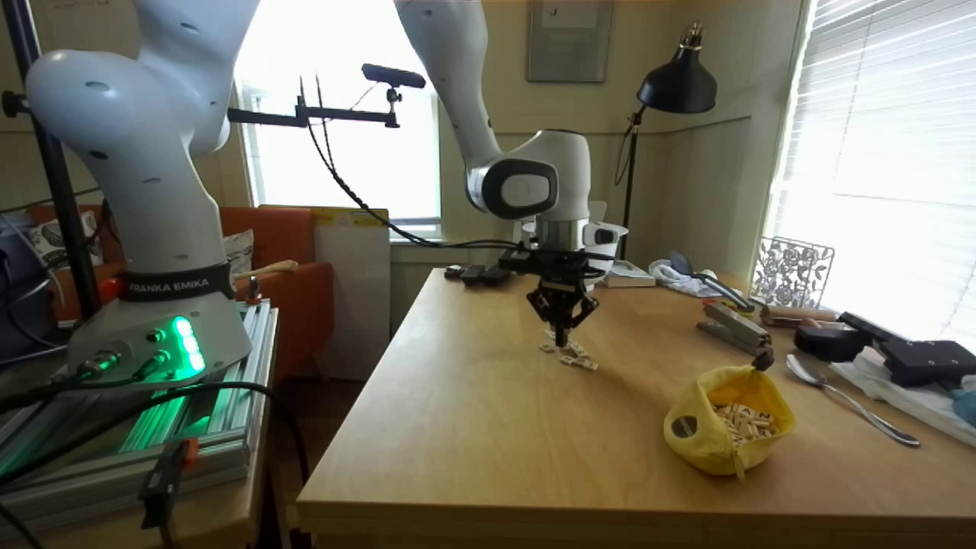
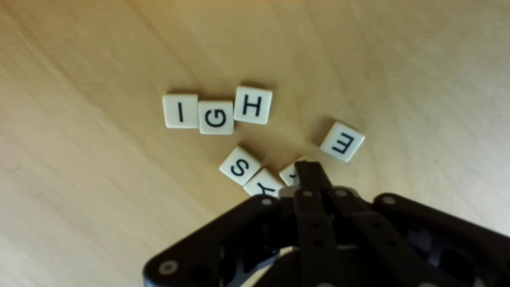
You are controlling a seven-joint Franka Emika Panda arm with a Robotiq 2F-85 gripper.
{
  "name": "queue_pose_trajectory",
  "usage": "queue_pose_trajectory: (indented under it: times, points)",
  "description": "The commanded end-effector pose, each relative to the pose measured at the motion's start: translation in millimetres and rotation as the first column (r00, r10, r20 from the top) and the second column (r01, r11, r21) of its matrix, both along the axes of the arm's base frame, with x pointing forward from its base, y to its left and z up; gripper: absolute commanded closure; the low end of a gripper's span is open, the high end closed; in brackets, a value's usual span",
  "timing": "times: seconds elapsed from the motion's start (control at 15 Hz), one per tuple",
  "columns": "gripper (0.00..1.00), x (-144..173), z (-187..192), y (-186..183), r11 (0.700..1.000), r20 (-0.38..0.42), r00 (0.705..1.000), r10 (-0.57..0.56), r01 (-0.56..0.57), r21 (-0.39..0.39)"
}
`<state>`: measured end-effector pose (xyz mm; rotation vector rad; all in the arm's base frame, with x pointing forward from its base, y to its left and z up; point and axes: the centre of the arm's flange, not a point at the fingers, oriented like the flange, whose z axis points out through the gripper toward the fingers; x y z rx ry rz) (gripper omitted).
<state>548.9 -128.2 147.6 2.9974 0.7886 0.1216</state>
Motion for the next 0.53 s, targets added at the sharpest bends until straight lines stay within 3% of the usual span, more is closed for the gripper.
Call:
queue_pose_trajectory:
  times: [0.0,0.47]
  points:
    - [1.00,2.7,-16.6,9.1,0.992,-0.016,0.992,-0.122,0.122,0.016]
    - [1.00,2.4,-14.3,18.5,0.957,-0.004,0.958,-0.288,0.288,0.022]
